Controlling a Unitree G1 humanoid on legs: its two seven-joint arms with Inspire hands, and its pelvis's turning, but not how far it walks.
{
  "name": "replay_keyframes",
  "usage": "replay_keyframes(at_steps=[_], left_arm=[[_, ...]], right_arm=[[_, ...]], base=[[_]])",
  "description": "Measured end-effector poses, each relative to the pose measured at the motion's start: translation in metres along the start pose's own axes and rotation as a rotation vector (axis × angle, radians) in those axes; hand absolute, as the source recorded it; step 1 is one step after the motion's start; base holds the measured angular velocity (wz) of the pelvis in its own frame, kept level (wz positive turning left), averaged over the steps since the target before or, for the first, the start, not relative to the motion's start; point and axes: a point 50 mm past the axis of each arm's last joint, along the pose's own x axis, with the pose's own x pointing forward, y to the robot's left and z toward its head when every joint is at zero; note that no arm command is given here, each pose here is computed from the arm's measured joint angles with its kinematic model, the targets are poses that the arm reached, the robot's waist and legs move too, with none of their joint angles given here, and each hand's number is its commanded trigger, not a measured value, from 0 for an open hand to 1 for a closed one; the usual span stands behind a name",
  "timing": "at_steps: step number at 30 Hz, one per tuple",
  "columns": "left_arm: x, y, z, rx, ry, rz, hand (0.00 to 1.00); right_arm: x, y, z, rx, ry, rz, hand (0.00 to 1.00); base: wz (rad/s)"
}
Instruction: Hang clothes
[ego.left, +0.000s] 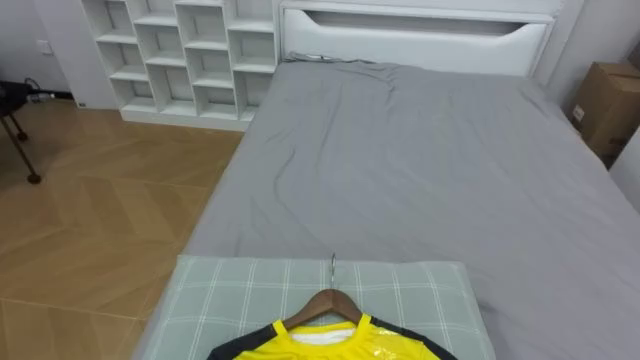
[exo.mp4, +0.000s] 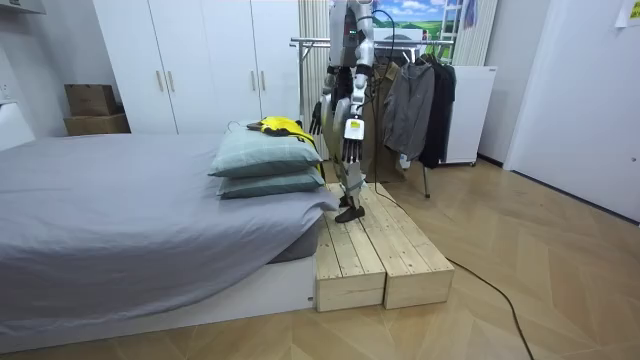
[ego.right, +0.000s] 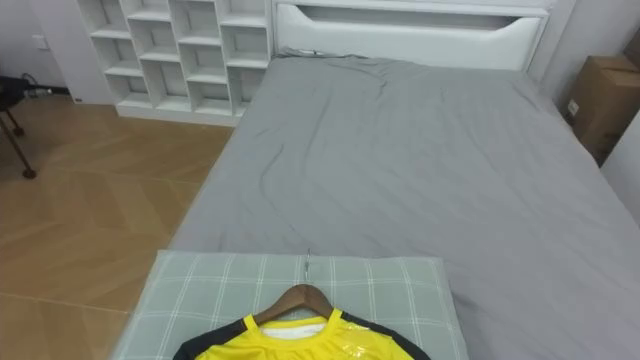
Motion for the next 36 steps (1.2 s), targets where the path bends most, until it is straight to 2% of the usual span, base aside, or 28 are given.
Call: replay_keyframes(at_steps=[8, 19, 23, 28, 36], left_arm=[[-0.001, -0.002, -0.008, 0.027, 0.042, -0.004, 0.00], [-0.001, -0.001, -0.006, 0.025, 0.034, 0.009, 0.00], [0.000, 0.004, 0.002, -0.018, 0.009, 0.062, 0.00], [0.002, 0.019, 0.016, -0.141, -0.015, 0.162, 0.00], [0.001, 0.034, 0.023, -0.243, -0.062, 0.311, 0.00]], right_arm=[[0.000, 0.000, 0.000, 0.000, 0.006, -0.008, 0.00], [0.000, 0.000, 0.000, 0.006, 0.004, 0.000, 0.00], [0.000, 0.000, -0.001, 0.010, 0.006, -0.001, 0.00], [0.000, -0.001, -0.005, 0.025, 0.022, -0.006, 0.00], [0.000, -0.006, -0.004, 0.026, 0.011, -0.004, 0.00]], base=[[0.00], [0.00], [0.00], [0.00], [0.00]])
